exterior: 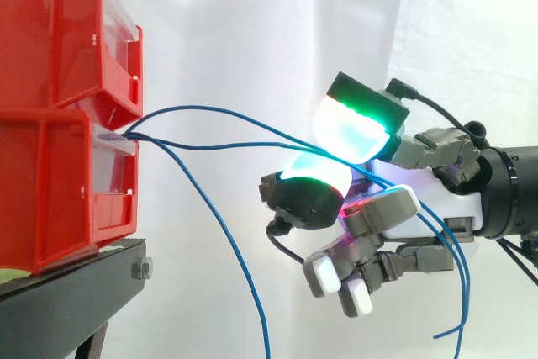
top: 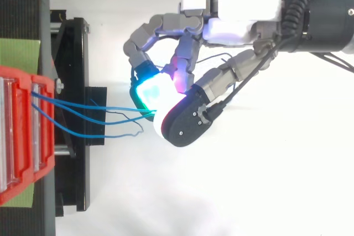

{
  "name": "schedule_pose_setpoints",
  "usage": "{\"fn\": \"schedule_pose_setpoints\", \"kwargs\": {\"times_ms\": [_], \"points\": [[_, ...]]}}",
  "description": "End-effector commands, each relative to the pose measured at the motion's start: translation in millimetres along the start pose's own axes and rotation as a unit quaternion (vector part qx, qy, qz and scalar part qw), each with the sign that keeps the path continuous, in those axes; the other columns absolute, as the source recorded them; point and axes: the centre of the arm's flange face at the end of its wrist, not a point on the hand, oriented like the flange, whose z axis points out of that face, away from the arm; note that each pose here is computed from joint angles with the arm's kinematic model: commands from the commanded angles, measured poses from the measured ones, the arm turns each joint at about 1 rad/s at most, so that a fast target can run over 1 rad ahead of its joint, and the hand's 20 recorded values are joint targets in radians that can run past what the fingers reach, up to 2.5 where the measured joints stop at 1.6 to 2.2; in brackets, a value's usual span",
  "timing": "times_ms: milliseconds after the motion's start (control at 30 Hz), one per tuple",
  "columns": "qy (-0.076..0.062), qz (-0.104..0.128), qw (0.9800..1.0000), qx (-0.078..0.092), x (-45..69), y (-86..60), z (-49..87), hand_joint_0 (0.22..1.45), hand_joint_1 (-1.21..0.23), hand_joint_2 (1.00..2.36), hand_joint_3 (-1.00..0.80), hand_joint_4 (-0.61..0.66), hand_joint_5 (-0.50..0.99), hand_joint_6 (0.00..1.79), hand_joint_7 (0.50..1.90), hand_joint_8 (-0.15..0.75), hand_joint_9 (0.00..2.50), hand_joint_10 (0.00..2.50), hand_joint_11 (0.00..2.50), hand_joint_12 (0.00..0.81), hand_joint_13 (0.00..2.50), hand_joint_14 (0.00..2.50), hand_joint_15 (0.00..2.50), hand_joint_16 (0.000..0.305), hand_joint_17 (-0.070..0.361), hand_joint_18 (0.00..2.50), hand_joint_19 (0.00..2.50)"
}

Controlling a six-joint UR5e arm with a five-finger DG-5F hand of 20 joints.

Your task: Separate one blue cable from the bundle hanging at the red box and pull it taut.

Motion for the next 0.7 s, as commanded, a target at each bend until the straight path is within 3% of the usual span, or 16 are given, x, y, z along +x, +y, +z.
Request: {"fn": "schedule_pose_setpoints", "kwargs": {"times_ms": [0, 100, 233, 433, 667], "points": [[0.000, 0.000, 1.0000, 0.000, -0.3, 0.8, -0.2, 0.71, -0.96, 1.00, -0.50, -0.01, -0.12, 0.91, 1.55, 0.346, 1.43, 0.03, 1.06, 0.371, 0.98, 0.02, 0.55, 0.046, 0.103, 0.96, 0.56], [0.000, 0.000, 1.0000, 0.002, -0.3, -1.1, -0.3, 0.64, -0.99, 1.00, -0.50, 0.06, -0.12, 0.90, 1.43, 0.362, 1.41, 0.03, 1.07, 0.372, 0.98, 0.02, 0.55, 0.046, 0.104, 0.95, 0.57], [0.000, 0.000, 1.0000, 0.001, -0.3, 0.0, -0.5, 0.56, -0.99, 1.00, -0.50, 0.12, -0.12, 0.89, 1.42, 0.371, 1.40, 0.03, 1.06, 0.382, 0.97, 0.02, 0.56, 0.049, 0.109, 0.94, 0.57], [-0.002, 0.000, 1.0000, 0.001, -2.6, 0.0, -1.0, 0.58, -0.79, 1.00, -0.50, 0.12, -0.11, 0.89, 1.45, 0.374, 1.44, 0.03, 1.07, 0.385, 0.98, 0.02, 0.57, 0.048, 0.108, 0.94, 0.58], [-0.008, 0.001, 1.0000, -0.003, -2.9, -0.2, 0.3, 0.57, -0.77, 1.00, -0.50, 0.16, -0.12, 0.89, 1.42, 0.381, 1.42, 0.03, 1.11, 0.388, 0.99, 0.02, 0.57, 0.049, 0.110, 0.94, 0.58]]}}
